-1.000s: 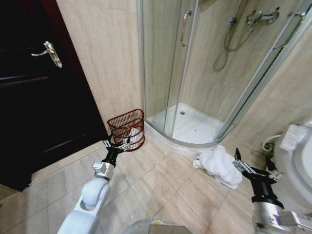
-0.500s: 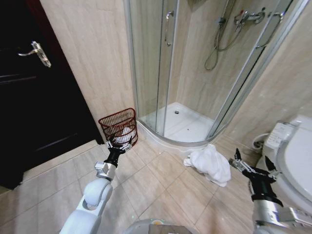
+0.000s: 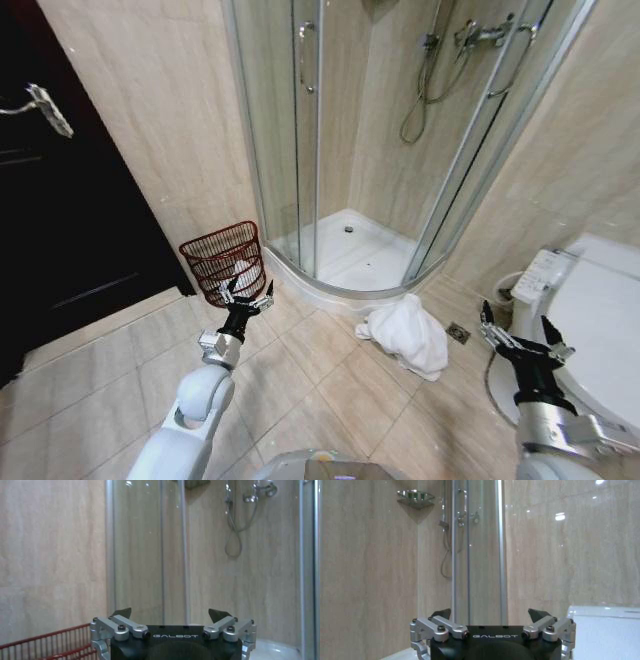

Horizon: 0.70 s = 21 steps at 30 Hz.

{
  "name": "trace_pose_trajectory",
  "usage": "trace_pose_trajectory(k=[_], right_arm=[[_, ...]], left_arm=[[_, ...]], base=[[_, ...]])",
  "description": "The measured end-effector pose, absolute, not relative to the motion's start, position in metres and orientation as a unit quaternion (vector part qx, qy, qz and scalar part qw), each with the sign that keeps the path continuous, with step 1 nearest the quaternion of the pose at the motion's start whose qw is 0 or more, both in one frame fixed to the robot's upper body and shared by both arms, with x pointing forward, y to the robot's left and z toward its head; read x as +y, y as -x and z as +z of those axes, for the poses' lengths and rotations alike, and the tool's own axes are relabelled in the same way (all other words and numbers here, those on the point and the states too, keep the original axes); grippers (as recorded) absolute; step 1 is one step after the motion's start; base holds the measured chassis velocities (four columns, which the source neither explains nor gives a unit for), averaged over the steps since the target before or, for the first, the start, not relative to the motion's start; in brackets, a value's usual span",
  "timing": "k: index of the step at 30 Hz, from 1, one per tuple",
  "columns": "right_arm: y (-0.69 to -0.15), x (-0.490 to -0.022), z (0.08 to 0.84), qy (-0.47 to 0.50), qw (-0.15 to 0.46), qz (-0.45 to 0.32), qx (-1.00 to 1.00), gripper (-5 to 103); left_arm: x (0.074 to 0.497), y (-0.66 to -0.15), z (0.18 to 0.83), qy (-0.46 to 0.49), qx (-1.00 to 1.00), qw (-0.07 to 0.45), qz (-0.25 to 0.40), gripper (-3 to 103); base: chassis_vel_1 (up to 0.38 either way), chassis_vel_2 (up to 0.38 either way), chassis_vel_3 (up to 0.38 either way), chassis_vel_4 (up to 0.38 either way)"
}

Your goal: Discard the used towel into the hamper.

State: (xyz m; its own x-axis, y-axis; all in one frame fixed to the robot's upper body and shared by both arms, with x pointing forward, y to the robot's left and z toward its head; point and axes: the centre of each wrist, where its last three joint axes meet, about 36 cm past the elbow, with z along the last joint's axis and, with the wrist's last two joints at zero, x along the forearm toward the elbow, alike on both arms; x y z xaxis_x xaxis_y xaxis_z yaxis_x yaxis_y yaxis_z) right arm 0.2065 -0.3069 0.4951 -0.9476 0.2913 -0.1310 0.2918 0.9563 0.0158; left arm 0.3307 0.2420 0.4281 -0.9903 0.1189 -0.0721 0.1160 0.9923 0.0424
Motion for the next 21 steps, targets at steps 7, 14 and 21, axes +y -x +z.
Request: trace_pose_trajectory(k=[7,14,21], right_arm=[[-0.205,-0.310,0.498,-0.139,0.074,-0.013,0.987,100],[-0.204,-0.311,0.501,-0.144,0.081,-0.014,0.986,100],[-0.205,-0.309,0.502,-0.141,0.083,-0.012,0.986,100]], left_arm=[[0.243,-0.332,0.432,-0.063,0.997,0.052,0.014,100],[0.241,-0.331,0.433,-0.059,0.997,0.051,0.005,100],[0.240,-0.333,0.439,-0.055,0.997,0.051,0.006,100]], base=[[-0.111,-0.107,0.099,0.092],[-0.006,-0.006,0.011,0.005],[0.000,0.000,0.000,0.000]])
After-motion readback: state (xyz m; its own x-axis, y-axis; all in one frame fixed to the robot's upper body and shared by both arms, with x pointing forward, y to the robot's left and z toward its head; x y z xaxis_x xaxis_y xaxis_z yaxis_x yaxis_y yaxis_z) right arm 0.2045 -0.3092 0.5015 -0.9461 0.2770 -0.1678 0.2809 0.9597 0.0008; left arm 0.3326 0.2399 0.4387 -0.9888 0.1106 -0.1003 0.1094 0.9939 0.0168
